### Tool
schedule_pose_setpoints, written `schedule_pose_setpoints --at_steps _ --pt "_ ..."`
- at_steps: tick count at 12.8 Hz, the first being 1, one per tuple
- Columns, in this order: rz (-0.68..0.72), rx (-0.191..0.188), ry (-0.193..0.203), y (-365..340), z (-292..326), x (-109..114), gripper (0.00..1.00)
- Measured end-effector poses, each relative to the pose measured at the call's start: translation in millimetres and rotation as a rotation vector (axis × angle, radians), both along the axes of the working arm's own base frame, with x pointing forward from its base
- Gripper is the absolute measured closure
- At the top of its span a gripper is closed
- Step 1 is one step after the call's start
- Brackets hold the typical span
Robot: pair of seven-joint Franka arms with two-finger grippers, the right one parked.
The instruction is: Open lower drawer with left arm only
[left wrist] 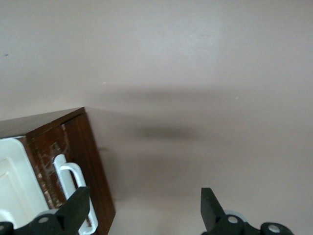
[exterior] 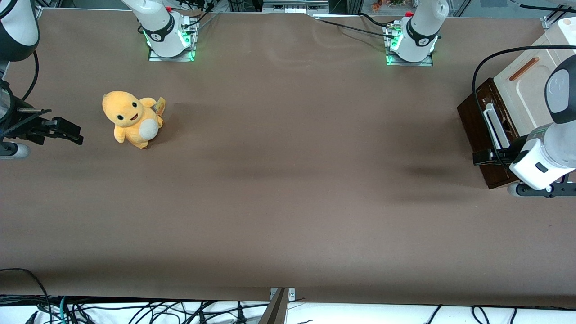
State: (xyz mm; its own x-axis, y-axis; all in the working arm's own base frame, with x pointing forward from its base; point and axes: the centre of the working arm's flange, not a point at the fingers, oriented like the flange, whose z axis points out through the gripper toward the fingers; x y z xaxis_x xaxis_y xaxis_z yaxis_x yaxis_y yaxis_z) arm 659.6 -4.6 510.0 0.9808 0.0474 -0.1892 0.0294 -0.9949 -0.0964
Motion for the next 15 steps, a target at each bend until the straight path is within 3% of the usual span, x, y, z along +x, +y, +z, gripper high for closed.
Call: schedule_pose_setpoints --at_steps 2,5,9,13,15 --pt "0.032 0.063 0.014 -7.8 0.0 -3.0 0.0" --pt "0.05 0.19 0.051 -30.7 -4.1 -10.8 0.0" --pt "0.094 0.341 0.068 -56.4 -25.2 -18.5 0.0" --pt "0.141 0.549 0.078 -86.6 -71.9 -32.5 0.0" --pt "0.147 0.633 0.095 -93.3 -99.8 -40.5 0.0"
